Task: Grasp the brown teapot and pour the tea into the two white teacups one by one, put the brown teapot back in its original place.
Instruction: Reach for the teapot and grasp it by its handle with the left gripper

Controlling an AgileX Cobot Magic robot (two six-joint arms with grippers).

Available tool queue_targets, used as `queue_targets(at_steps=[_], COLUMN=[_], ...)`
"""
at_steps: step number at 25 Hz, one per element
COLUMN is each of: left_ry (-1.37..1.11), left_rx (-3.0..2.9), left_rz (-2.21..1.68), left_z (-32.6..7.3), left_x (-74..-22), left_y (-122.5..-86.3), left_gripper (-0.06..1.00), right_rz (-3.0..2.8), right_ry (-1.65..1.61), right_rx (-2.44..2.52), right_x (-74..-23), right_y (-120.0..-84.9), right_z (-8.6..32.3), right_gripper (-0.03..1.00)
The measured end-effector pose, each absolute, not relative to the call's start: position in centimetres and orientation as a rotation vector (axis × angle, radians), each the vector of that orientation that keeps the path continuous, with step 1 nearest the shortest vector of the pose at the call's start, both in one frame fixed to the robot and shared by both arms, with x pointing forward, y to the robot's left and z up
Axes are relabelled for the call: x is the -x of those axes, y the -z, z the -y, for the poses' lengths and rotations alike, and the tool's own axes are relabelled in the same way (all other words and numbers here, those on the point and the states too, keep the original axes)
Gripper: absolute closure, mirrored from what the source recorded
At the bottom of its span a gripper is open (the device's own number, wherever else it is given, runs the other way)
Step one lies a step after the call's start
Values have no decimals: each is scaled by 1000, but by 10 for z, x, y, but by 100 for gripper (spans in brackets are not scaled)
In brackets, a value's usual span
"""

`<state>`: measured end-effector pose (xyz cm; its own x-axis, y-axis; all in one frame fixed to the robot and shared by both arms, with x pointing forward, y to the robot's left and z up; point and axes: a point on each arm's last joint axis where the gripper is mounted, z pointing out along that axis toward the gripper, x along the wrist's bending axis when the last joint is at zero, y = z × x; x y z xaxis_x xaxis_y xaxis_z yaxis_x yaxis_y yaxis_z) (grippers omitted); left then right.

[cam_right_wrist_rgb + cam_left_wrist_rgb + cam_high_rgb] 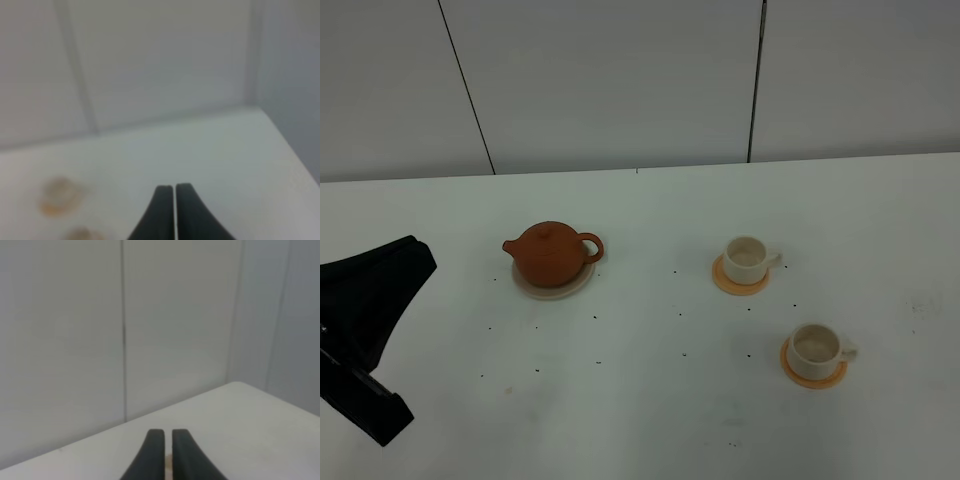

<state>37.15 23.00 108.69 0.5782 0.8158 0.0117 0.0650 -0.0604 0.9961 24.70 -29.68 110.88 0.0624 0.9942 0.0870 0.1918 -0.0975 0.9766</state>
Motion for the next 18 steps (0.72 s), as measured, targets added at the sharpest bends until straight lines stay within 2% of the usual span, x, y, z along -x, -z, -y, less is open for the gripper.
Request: queue_targets(at_steps=[7,12,18], left_ry=[-834,-778,-742], left_rx=[-1529,-1541,-1593], left_rz=[-930,-970,-938], left_z=[-239,-230,-218], left_x=[-391,-417,-442], left_y=[-1086,-1093,-1098], left_gripper=[85,85,85], right_rz=[-1514,-1598,-1528], right_ry=[-1112,-1069,-931], right_rx=[-1596,-1637,-1668], right_x=[-245,-247,-240], right_y=[-1083,-1058,-1052], right_z=[287,285,296], right_gripper=[98,97,96])
